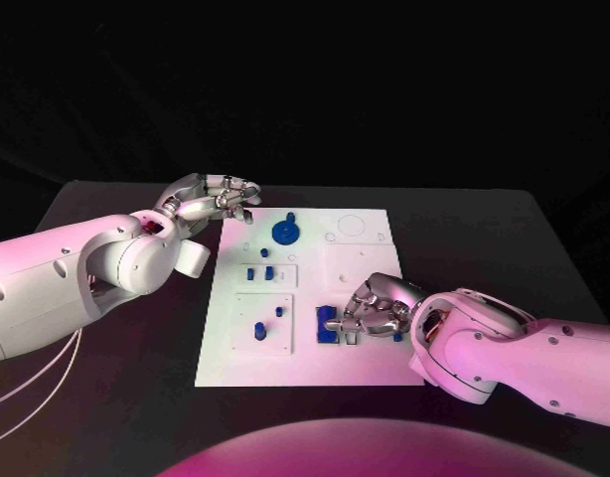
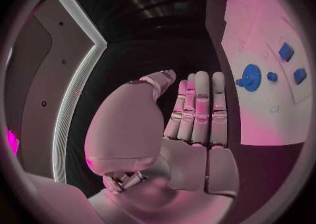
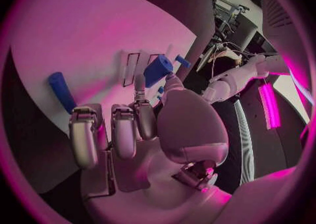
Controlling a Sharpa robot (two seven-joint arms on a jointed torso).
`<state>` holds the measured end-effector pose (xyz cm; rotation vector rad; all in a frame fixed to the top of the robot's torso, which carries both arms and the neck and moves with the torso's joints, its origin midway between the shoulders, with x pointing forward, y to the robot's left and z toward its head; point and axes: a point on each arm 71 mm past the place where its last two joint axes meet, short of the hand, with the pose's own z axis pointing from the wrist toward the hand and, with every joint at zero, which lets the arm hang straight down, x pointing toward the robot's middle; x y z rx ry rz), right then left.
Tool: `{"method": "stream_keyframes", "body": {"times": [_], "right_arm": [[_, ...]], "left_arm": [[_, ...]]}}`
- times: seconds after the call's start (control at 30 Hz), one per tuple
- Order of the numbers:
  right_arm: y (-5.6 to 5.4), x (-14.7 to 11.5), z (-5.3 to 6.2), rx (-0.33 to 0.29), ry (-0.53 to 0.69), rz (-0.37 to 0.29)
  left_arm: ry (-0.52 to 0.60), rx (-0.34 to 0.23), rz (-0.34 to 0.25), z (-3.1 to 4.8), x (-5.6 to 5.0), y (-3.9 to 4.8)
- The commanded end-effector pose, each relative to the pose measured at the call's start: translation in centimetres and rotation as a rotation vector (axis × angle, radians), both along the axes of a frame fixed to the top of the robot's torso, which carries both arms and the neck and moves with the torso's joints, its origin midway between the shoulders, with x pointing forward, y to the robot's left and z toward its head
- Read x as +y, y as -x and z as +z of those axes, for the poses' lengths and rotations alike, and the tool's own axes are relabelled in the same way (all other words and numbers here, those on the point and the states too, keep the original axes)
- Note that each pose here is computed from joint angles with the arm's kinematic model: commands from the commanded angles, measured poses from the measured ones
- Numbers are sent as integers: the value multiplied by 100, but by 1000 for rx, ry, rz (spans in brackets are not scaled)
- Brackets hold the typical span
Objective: Assemble the parts on the task board
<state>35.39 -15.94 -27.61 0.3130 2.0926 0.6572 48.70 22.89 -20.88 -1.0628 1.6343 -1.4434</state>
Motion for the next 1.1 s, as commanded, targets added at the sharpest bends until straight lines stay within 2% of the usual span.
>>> {"method": "stream_keyframes", "body": {"times": [0.03,0.3,0.6,0.8,1.1], "right_arm": [[48,24,23,6,-31,46],[75,29,30,18,-35,65],[35,24,-12,30,-15,63],[-7,18,-38,17,13,58],[-13,2,-50,23,23,59]], "left_arm": [[6,-4,-14,10,-12,5],[6,-4,-14,9,-9,4],[6,-4,-15,10,-12,7],[5,-4,-14,11,-5,10],[9,-1,-12,12,7,11]]}}
